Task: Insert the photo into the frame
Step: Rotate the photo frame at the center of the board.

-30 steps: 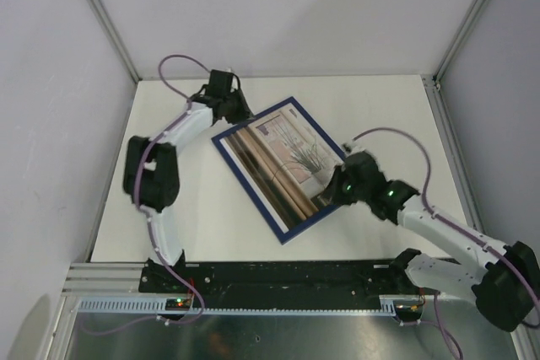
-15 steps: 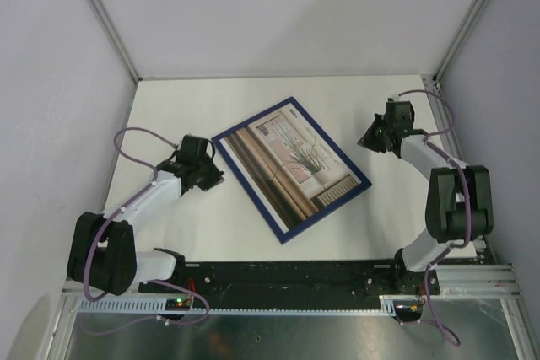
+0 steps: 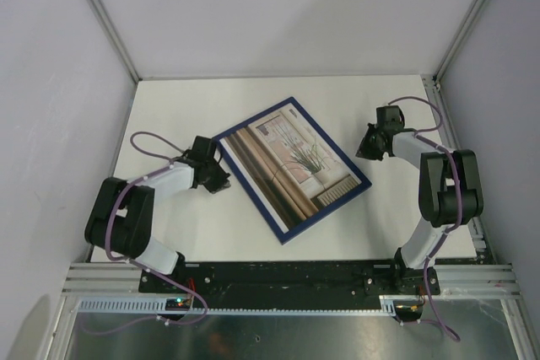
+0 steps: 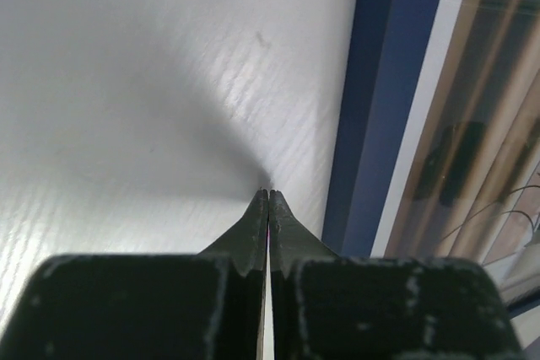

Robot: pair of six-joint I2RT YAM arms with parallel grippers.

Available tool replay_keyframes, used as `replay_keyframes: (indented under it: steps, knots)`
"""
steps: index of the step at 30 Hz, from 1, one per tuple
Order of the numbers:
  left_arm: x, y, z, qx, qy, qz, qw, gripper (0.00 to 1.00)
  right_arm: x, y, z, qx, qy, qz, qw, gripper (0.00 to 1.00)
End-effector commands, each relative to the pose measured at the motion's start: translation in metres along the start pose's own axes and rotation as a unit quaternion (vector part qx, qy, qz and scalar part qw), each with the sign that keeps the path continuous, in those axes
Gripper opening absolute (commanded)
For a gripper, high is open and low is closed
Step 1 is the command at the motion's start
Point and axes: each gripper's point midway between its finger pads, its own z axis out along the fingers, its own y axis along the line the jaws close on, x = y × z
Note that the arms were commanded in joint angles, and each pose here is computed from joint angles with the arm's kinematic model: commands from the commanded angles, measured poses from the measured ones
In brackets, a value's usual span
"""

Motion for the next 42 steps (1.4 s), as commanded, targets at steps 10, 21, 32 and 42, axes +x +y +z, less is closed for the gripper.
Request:
replay_keyframes:
  steps: [10,21,32,42]
  knots:
    - [-0.028,-0.048,0.012,0.041,-0.013,-0.007,0.999,0.00,0.022,-0.010,0.001,0.033,0.027,-0.020,0.999,0.00]
    - [-0.040,-0.063,0.026,0.038,-0.017,0.005,0.999,0.00,0.049,-0.012,-0.009,0.022,0.038,-0.021,0.999,0.00]
    - [-0.063,-0.093,0.041,0.046,-0.025,0.033,0.998,0.00,0.091,0.002,-0.035,-0.002,0.044,-0.034,0.998,0.00]
    - [-0.071,-0.104,0.050,0.048,-0.026,0.049,0.997,0.00,0.113,0.020,-0.055,-0.021,0.048,-0.057,0.997,0.00]
